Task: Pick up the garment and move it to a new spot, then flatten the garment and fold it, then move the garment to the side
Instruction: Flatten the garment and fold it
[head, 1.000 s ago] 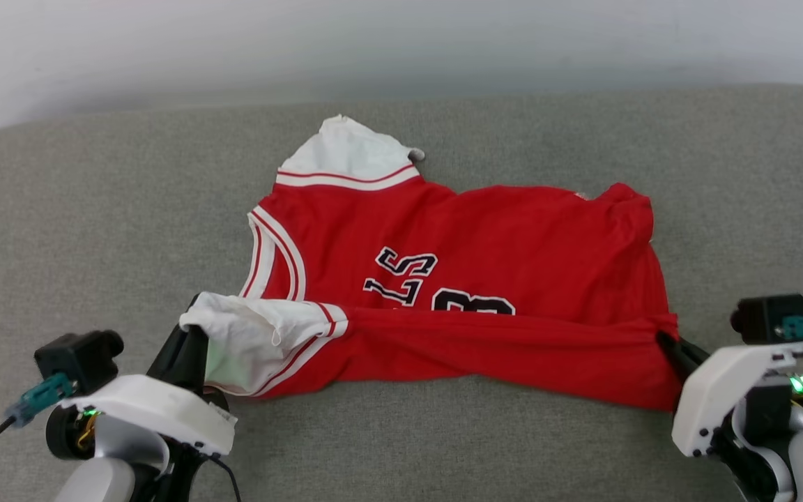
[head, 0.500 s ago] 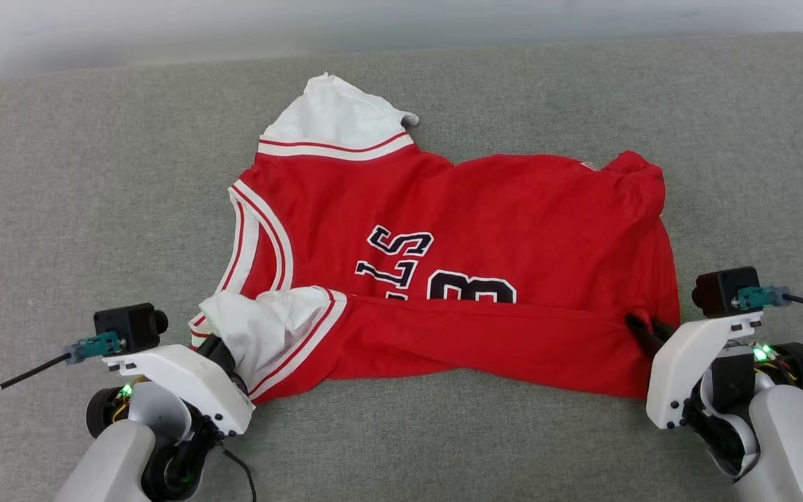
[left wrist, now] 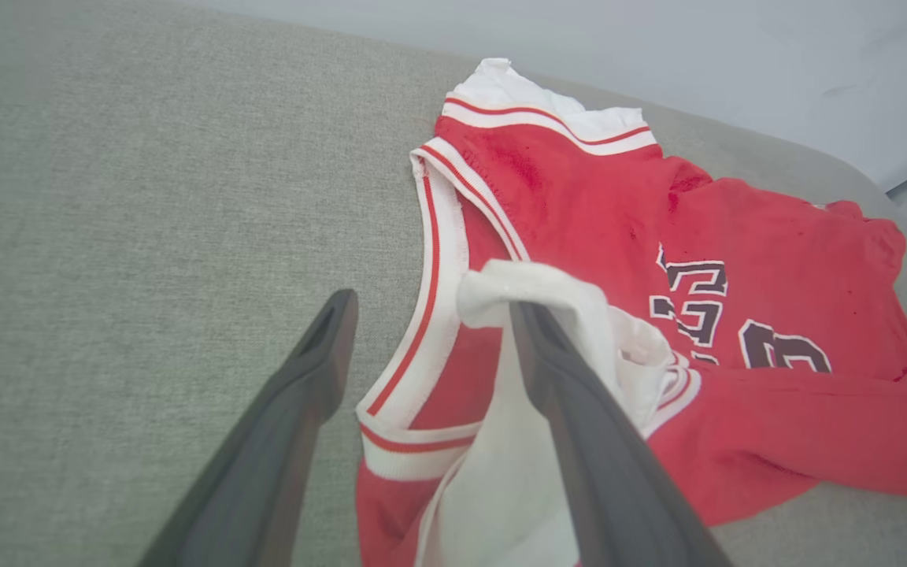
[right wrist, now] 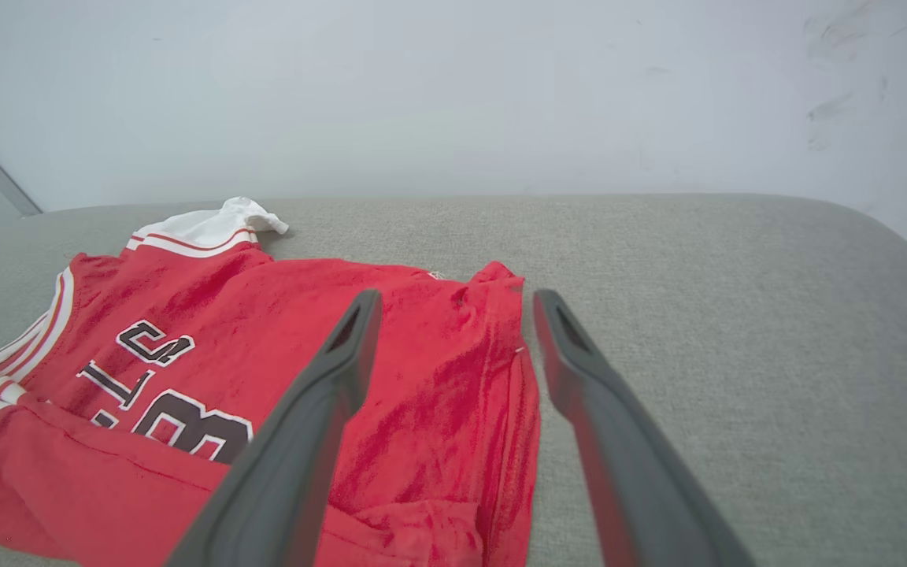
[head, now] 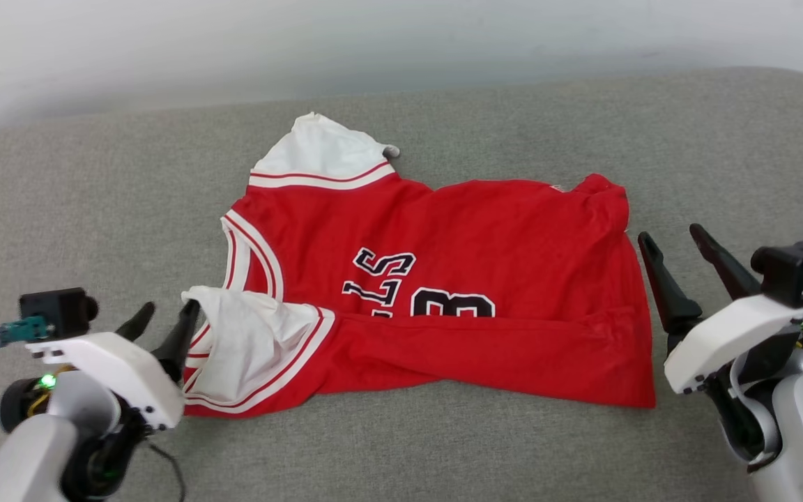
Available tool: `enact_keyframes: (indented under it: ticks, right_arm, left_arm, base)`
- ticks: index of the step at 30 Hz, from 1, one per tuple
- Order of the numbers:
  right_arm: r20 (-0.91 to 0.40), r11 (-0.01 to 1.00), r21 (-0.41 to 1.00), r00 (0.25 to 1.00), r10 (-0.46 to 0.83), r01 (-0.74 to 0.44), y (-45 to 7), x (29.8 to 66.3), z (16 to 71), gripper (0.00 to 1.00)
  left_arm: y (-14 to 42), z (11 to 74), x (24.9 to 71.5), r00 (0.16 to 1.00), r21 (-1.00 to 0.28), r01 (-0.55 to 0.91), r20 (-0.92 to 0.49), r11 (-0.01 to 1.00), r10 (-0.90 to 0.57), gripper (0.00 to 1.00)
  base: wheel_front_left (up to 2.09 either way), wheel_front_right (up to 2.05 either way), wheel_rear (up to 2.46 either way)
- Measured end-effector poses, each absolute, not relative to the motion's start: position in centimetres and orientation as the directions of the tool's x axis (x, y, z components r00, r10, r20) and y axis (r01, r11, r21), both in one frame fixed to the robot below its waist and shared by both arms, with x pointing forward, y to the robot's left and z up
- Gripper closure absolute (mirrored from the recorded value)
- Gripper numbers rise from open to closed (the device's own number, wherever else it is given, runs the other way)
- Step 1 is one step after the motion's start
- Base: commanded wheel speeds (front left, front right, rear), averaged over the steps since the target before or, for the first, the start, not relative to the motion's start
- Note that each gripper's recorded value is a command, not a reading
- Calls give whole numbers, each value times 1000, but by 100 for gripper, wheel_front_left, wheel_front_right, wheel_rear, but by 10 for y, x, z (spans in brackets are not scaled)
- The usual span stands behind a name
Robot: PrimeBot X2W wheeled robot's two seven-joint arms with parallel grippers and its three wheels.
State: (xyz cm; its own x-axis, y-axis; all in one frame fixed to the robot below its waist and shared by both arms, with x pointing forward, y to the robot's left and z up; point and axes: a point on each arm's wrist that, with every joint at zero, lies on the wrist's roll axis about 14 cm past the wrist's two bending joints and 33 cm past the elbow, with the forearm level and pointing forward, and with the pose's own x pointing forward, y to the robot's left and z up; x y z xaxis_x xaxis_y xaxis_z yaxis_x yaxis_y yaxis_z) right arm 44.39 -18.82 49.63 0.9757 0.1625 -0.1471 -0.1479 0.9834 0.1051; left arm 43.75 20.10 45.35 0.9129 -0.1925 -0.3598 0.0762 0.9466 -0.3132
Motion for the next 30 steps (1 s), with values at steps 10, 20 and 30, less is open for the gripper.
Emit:
enact_keyframes:
  ticks: [10, 20, 30]
  right_arm:
    - [-100, 988, 122, 989, 112, -100, -193, 412, 514, 0]
    - [-142, 988, 151, 988, 62, -40, -201, 405, 500, 0]
    - [-202, 985, 172, 979, 33, 2, -208, 404, 478, 0]
  left_arm:
    - [207, 453, 405, 759, -271, 109, -599, 956, -256, 0]
    - [201, 409, 378, 571, -295, 28, -780, 955, -257, 0]
    - [191, 373, 376, 475, -342, -22, -830, 939, -291, 0]
  base:
    - [0, 0, 0]
    - [0, 0, 0]
    - [0, 0, 0]
